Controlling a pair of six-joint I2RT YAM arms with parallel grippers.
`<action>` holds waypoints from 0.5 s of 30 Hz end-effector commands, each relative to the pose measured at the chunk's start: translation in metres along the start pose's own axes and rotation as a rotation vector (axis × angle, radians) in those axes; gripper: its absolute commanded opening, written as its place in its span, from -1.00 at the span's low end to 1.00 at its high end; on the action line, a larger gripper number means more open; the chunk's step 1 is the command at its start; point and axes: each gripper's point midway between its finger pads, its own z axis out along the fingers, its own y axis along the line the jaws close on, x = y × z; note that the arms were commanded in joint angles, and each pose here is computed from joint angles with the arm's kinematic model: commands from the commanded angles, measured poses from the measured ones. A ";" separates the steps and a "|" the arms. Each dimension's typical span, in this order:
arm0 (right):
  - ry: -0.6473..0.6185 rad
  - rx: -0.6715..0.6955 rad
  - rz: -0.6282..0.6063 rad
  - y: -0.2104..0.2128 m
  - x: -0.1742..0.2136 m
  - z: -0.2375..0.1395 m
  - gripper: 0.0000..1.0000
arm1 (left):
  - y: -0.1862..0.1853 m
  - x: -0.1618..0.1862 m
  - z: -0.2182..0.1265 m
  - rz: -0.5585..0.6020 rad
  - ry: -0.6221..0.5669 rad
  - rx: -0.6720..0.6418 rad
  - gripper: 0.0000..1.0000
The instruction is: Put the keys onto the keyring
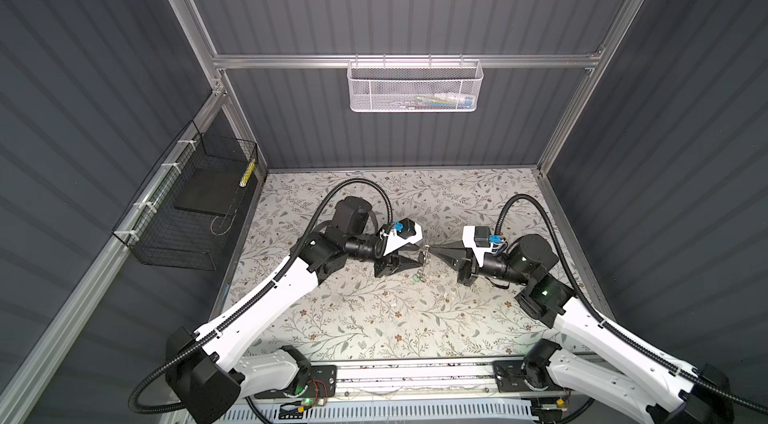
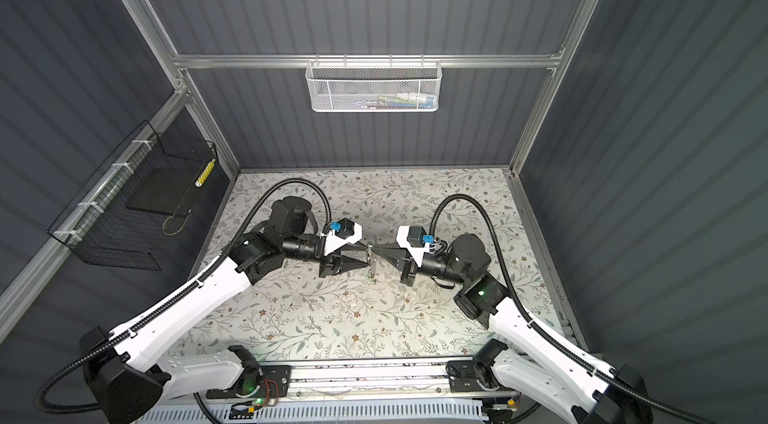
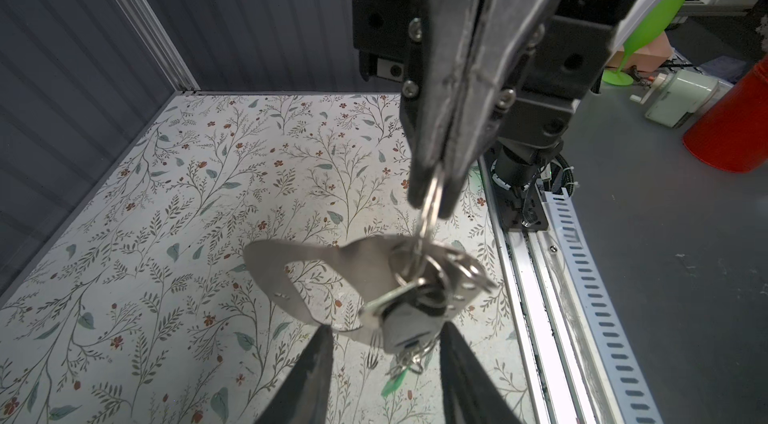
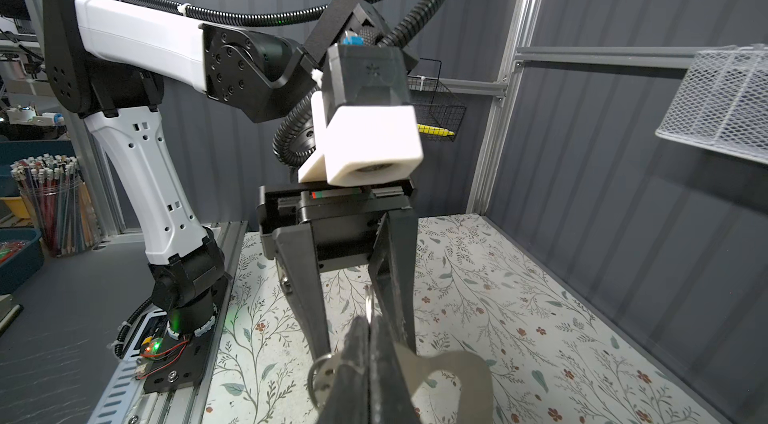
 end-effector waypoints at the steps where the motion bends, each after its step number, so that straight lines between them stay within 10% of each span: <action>1: -0.036 0.010 -0.009 -0.002 -0.007 0.000 -1.00 | -0.007 -0.015 0.000 0.011 -0.057 0.013 -0.22; 15: -0.050 0.045 -0.007 -0.006 -0.007 -0.003 -1.00 | -0.016 -0.019 0.014 0.029 -0.090 -0.010 -0.38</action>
